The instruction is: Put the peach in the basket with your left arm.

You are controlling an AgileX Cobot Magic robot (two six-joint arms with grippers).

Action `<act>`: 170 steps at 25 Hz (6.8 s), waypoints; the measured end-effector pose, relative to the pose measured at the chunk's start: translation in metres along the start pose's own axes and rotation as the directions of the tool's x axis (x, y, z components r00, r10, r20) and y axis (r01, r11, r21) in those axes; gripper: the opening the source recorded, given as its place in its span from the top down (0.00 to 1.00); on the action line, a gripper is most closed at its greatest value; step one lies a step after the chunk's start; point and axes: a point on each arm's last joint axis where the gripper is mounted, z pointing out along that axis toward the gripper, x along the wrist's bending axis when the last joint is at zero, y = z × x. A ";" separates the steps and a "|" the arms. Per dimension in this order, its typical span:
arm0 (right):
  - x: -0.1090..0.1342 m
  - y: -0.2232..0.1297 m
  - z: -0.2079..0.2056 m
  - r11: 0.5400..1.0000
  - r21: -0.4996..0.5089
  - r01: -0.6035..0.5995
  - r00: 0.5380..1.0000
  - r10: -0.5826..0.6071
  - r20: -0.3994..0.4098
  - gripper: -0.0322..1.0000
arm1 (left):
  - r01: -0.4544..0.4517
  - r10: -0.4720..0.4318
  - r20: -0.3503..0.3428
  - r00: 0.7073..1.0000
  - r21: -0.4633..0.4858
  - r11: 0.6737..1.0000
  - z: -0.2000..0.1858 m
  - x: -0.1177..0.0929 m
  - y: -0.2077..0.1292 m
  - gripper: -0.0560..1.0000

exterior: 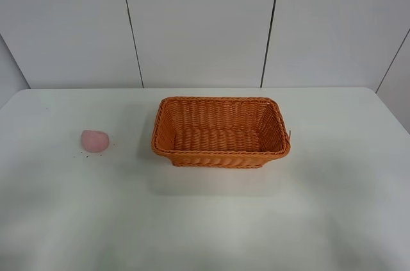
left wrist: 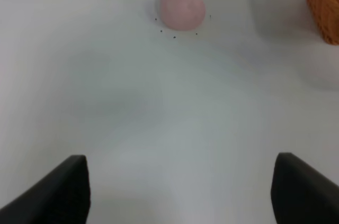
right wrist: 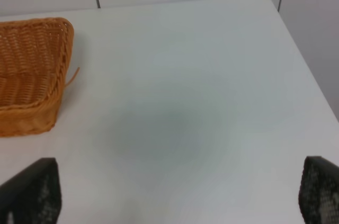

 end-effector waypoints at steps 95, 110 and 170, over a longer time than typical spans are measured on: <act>0.000 0.000 0.000 1.000 0.000 0.000 1.000 0.000 0.000 0.30 | -0.034 0.011 0.033 0.999 0.835 0.549 0.434 -0.004 0.166 0.84; 0.000 0.000 0.000 1.000 0.000 0.000 1.000 0.000 0.000 0.30 | -0.090 0.037 0.091 0.995 0.695 0.714 0.390 -0.034 0.253 0.84; 0.000 0.000 0.000 1.000 0.000 0.000 1.000 0.000 0.000 0.30 | -0.443 0.196 0.438 0.877 0.583 0.681 0.391 -0.214 0.226 0.19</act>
